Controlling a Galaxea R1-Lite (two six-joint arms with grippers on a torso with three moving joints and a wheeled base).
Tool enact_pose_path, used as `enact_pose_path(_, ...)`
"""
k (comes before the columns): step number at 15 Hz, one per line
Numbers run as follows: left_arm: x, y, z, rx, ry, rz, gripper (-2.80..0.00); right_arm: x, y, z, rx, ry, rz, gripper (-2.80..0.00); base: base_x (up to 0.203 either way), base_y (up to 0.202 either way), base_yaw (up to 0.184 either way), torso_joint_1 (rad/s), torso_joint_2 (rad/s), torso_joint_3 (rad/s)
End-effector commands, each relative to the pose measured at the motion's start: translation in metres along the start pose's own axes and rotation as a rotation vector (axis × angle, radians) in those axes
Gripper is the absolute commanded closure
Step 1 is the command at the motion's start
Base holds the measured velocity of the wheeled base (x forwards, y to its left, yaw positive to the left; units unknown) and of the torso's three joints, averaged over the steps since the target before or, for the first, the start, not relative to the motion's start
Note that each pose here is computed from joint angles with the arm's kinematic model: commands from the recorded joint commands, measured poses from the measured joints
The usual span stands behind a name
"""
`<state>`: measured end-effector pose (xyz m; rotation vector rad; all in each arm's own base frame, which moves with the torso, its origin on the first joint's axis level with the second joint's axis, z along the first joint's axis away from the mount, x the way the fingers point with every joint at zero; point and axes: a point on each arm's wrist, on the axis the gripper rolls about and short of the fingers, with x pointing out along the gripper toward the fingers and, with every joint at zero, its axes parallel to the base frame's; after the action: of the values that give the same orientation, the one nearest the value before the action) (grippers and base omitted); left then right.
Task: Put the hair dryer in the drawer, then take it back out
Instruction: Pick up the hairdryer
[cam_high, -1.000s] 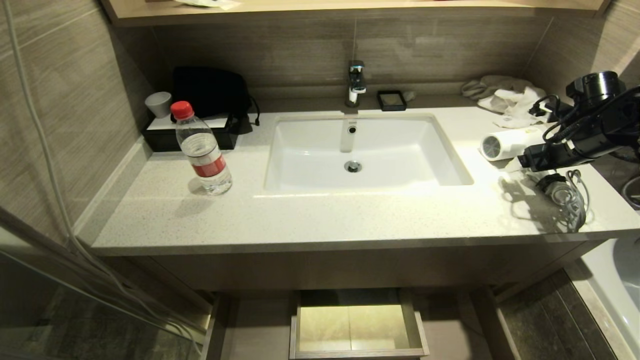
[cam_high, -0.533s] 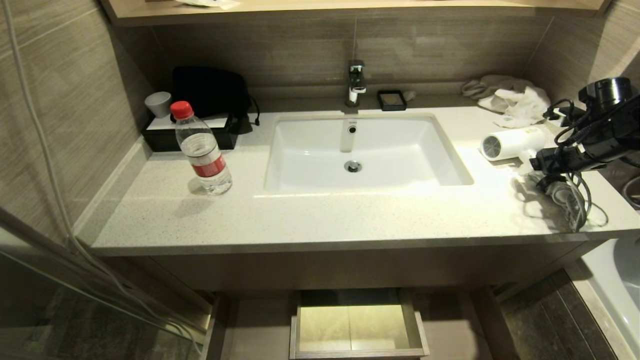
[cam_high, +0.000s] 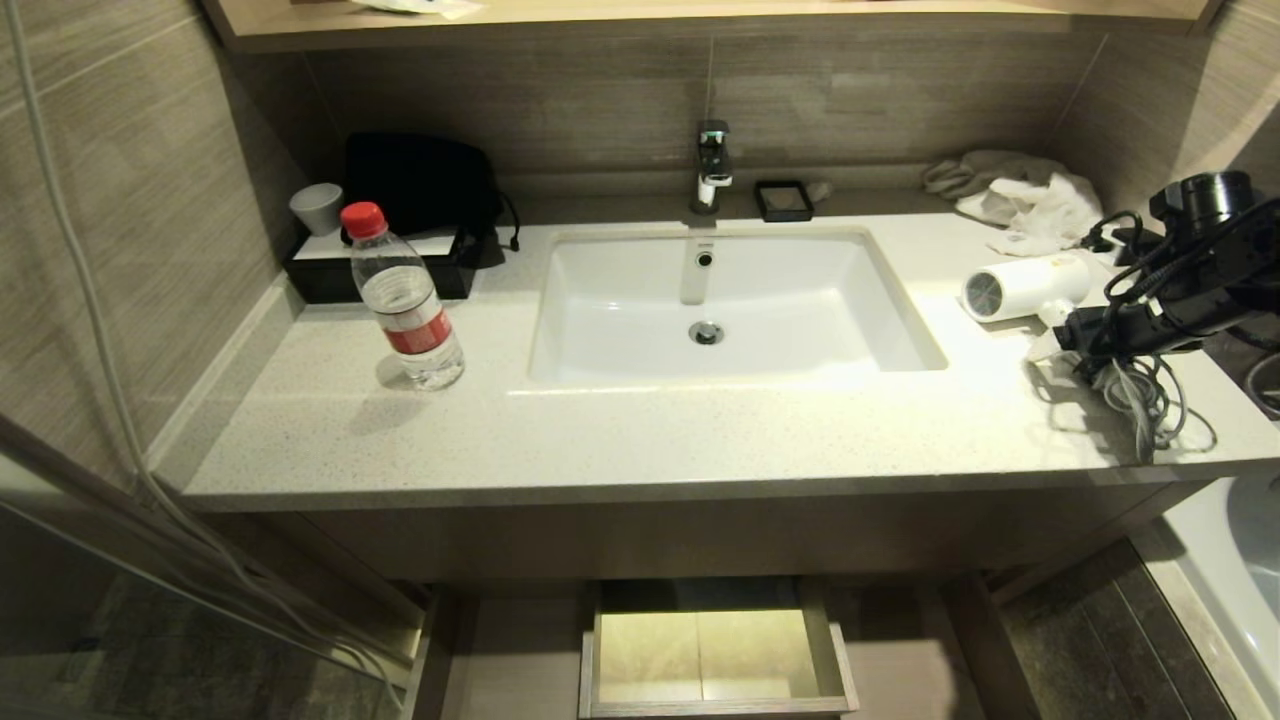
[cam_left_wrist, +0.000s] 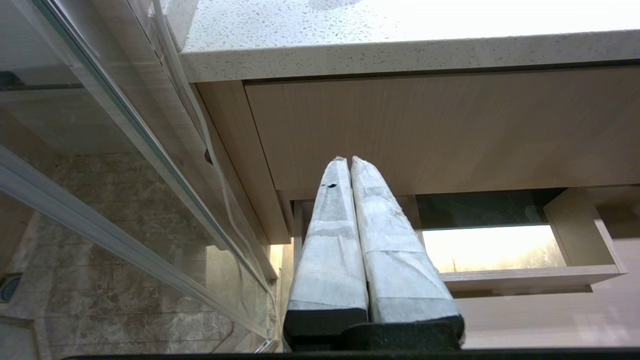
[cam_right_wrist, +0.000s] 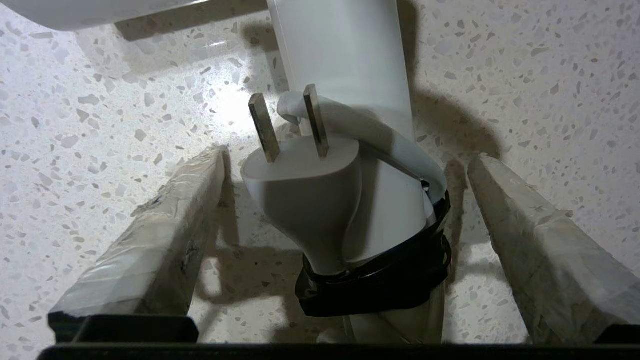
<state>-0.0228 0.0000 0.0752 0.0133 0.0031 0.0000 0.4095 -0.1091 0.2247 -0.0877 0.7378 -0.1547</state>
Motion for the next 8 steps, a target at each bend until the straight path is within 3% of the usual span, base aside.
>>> enact_pose_path(1,0.0000,0.0000,0.0000,0.000,0.000,0.000,0.00,0.0059,0.0008,-0.0022,-0.002,0.013,0.005,-2.80,0.000,0.000,0.000,0.000,0.00,0.000)
enact_pose_path(2,0.0000,0.0000,0.0000,0.000,0.000,0.000,0.00,0.0062,0.0005,-0.0023,-0.003,0.010,0.018,-2.80,0.000,0.000,0.000,0.000,0.00,0.000)
enact_pose_path(3,0.0000,0.0000,0.0000,0.000,0.000,0.000,0.00,0.0058,0.0010,-0.0019,-0.009,0.006,0.029,0.00,0.000,0.000,0.000,0.000,0.00,0.000)
enact_pose_path(8,0.0000,0.0000,0.0000,0.000,0.000,0.000,0.00,0.0065,0.0013,-0.0021,-0.004,0.006,0.028,0.00,0.000,0.000,0.000,0.000,0.00,0.000)
